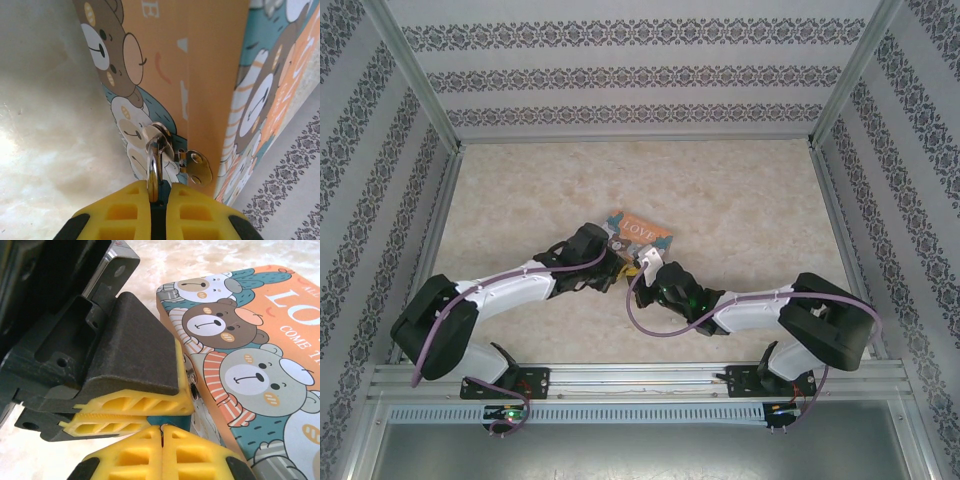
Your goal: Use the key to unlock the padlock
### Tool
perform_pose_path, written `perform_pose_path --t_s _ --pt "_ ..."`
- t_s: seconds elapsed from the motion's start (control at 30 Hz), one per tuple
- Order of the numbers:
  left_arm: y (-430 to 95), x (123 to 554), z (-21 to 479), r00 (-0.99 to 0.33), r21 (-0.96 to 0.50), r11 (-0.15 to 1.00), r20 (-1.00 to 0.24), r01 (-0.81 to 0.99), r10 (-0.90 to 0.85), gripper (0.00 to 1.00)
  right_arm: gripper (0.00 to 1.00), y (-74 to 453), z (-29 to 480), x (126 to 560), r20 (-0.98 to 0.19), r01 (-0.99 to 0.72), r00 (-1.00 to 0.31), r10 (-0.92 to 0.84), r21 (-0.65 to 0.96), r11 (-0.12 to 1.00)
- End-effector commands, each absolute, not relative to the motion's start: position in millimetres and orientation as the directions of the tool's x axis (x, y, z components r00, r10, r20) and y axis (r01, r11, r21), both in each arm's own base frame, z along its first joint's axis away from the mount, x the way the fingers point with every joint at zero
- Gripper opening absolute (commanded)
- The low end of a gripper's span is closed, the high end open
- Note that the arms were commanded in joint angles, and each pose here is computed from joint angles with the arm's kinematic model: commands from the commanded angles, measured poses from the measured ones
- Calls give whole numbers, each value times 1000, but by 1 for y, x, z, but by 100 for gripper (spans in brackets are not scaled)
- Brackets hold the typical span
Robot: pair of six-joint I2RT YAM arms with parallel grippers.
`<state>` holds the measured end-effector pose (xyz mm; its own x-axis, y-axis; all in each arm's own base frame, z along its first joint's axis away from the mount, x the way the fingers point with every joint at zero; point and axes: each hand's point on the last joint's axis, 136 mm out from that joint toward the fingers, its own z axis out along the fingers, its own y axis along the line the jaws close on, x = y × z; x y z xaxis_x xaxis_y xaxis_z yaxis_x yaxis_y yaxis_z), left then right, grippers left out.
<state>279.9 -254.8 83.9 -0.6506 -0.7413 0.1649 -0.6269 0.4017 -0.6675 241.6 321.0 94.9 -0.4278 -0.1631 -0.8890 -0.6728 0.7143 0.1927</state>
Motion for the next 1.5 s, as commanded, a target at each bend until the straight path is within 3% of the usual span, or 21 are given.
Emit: perform_pose_path --t_s 0.0,0.17,0.43,0.77,1.03,1.13,1.27,1.47 --pt "-265 276 85 -655 -686 381 184 -619 -733 0 0 309 75 245 -870 -608 -474 -139 209 766" --pt "-261 276 74 -648 -677 389 172 -625 -742 0 0 303 59 241 -858 -583 -496 -137 213 784" --pt "-245 274 72 -646 -654 444 91 -612 -758 21 0 295 50 237 -847 -558 -518 -119 229 798" --pt "-210 280 109 -682 -650 587 -142 -483 -718 41 0 279 57 229 -827 -493 -562 -1 334 803" --pt "-187 284 146 -683 -621 711 -364 -329 -634 44 0 259 66 219 -796 -429 -595 110 431 794" --pt "-194 287 163 -696 -642 741 -440 -197 -567 45 0 253 68 214 -763 -397 -627 154 484 780" --pt "-195 287 182 -683 -635 770 -534 -66 -498 48 0 246 68 208 -701 -345 -682 208 559 754" --pt "-182 286 195 -649 -594 803 -596 -41 -474 54 0 232 66 208 -557 -185 -762 332 677 712"
